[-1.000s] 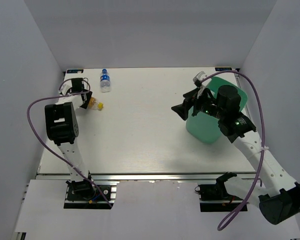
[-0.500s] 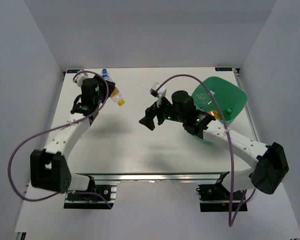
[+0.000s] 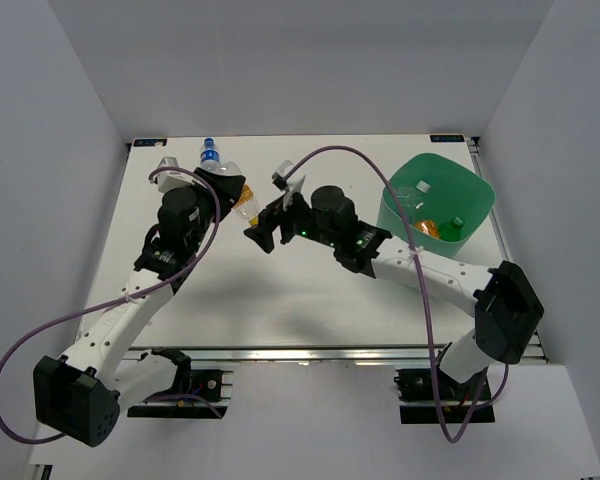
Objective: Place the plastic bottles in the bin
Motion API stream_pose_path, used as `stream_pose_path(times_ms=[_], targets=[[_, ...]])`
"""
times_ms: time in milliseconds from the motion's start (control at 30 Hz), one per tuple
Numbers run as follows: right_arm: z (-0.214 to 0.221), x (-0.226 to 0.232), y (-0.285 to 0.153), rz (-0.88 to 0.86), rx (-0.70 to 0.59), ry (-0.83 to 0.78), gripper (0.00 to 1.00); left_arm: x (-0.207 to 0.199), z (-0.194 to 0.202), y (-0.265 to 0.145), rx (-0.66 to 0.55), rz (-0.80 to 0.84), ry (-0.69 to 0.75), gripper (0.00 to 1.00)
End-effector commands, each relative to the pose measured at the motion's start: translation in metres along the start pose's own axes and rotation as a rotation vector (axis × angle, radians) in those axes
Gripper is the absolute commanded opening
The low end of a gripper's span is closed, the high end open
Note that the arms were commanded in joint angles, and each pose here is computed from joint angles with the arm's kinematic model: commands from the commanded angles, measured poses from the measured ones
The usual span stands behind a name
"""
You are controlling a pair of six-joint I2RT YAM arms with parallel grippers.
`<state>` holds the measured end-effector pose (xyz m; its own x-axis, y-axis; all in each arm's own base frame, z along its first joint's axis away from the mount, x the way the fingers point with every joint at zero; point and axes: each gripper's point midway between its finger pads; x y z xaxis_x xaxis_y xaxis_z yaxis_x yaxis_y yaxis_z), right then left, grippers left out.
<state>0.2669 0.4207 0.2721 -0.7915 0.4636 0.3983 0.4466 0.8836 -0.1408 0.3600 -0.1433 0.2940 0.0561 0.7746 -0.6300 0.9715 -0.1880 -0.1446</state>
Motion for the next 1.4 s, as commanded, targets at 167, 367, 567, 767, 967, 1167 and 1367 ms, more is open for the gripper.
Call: stream_pose_path(times_ms=[167, 367, 567, 767, 967, 1167, 1367], targets=[[-0.043, 0.0, 0.033, 0.08, -0.173, 0.015, 0.88, -0.012, -0.013, -0.012, -0.041, 0.037, -0.002, 0.31], [-0.04, 0.004, 0.047, 0.053, -0.156, 0.027, 0.3, -0.013, -0.019, -0.014, -0.045, 0.025, 0.04, 0.39], [-0.049, 0.002, 0.047, 0.077, -0.184, 0.059, 0.11, -0.018, -0.028, -0.015, -0.037, 0.015, 0.113, 0.98], [-0.076, -0.027, 0.019, 0.191, -0.225, 0.071, 0.09, 0.027, -0.061, -0.014, -0.096, -0.296, 0.24, 0.98], [-0.104, -0.086, -0.067, 0.399, -0.239, 0.106, 0.1, 0.074, -0.081, 0.018, -0.066, -0.421, 0.288, 0.98], [-0.108, -0.136, -0.204, 0.753, -0.339, 0.125, 0.14, 0.119, -0.085, 0.069, 0.029, -0.492, 0.486, 0.98], [-0.077, -0.17, -0.308, 1.101, -0.353, 0.203, 0.17, 0.145, -0.077, 0.127, 0.15, -0.482, 0.668, 0.98]])
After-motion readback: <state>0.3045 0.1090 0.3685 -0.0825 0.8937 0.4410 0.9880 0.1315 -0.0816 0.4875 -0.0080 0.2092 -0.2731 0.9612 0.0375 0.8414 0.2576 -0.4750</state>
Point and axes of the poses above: each gripper's point midway between its finger pads, its own y axis out along the fingers, its own x axis along the line the jaws close on, z = x × y, and after that the axes turned 15 degrees about y, right-handed
